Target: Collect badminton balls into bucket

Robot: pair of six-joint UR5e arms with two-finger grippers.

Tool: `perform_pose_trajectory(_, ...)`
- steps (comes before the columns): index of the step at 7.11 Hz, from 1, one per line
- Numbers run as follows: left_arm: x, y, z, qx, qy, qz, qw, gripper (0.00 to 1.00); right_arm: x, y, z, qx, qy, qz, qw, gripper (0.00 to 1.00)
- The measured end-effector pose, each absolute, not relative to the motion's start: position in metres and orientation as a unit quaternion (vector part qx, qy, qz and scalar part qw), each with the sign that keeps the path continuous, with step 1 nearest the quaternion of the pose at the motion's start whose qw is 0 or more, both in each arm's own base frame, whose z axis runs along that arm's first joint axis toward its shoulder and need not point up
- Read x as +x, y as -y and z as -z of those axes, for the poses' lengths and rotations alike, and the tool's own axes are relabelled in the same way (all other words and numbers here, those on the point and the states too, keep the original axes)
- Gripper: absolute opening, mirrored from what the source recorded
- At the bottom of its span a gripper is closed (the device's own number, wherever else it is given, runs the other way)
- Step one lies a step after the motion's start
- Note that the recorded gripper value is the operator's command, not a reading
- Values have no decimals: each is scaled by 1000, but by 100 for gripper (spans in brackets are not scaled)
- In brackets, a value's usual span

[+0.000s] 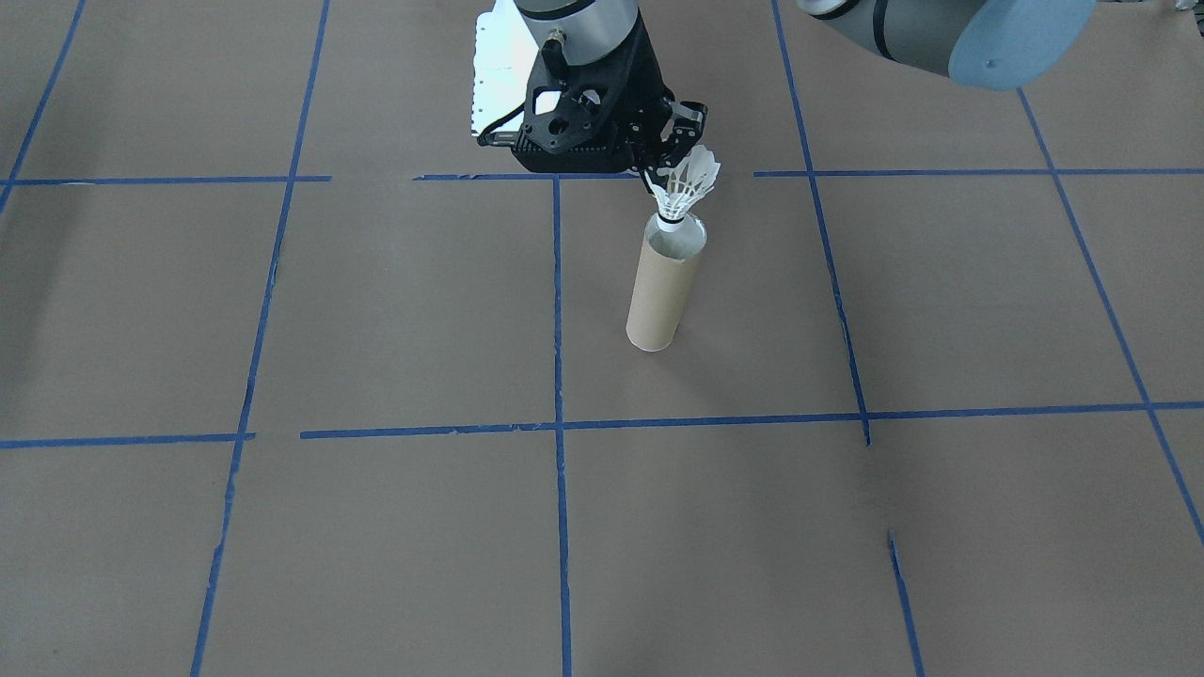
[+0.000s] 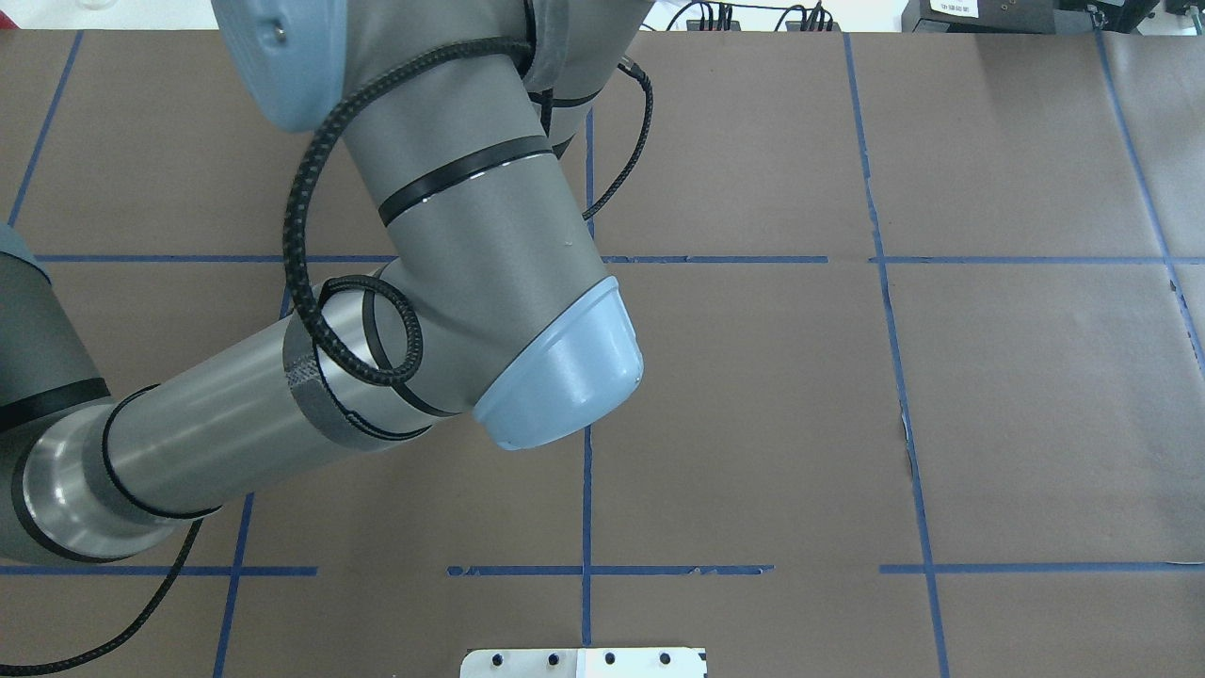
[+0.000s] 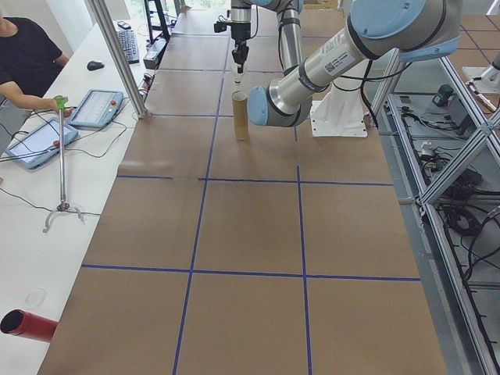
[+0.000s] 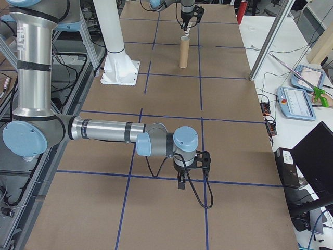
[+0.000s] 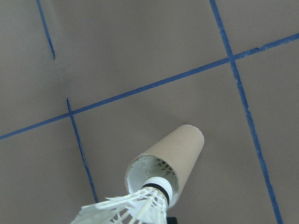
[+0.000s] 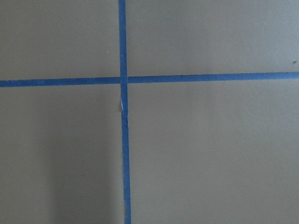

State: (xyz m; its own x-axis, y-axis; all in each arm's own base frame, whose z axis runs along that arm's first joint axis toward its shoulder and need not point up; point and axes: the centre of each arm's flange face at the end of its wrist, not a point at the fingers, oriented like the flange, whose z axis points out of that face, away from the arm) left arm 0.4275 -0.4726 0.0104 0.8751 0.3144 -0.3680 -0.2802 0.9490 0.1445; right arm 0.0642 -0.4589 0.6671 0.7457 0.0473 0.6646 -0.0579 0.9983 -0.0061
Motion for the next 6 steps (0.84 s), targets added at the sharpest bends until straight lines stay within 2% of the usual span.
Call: perform_pose_trajectory(6,431,471,-26,31,-196,-165,966,0,64,459,-667,7,355,-28,934,100)
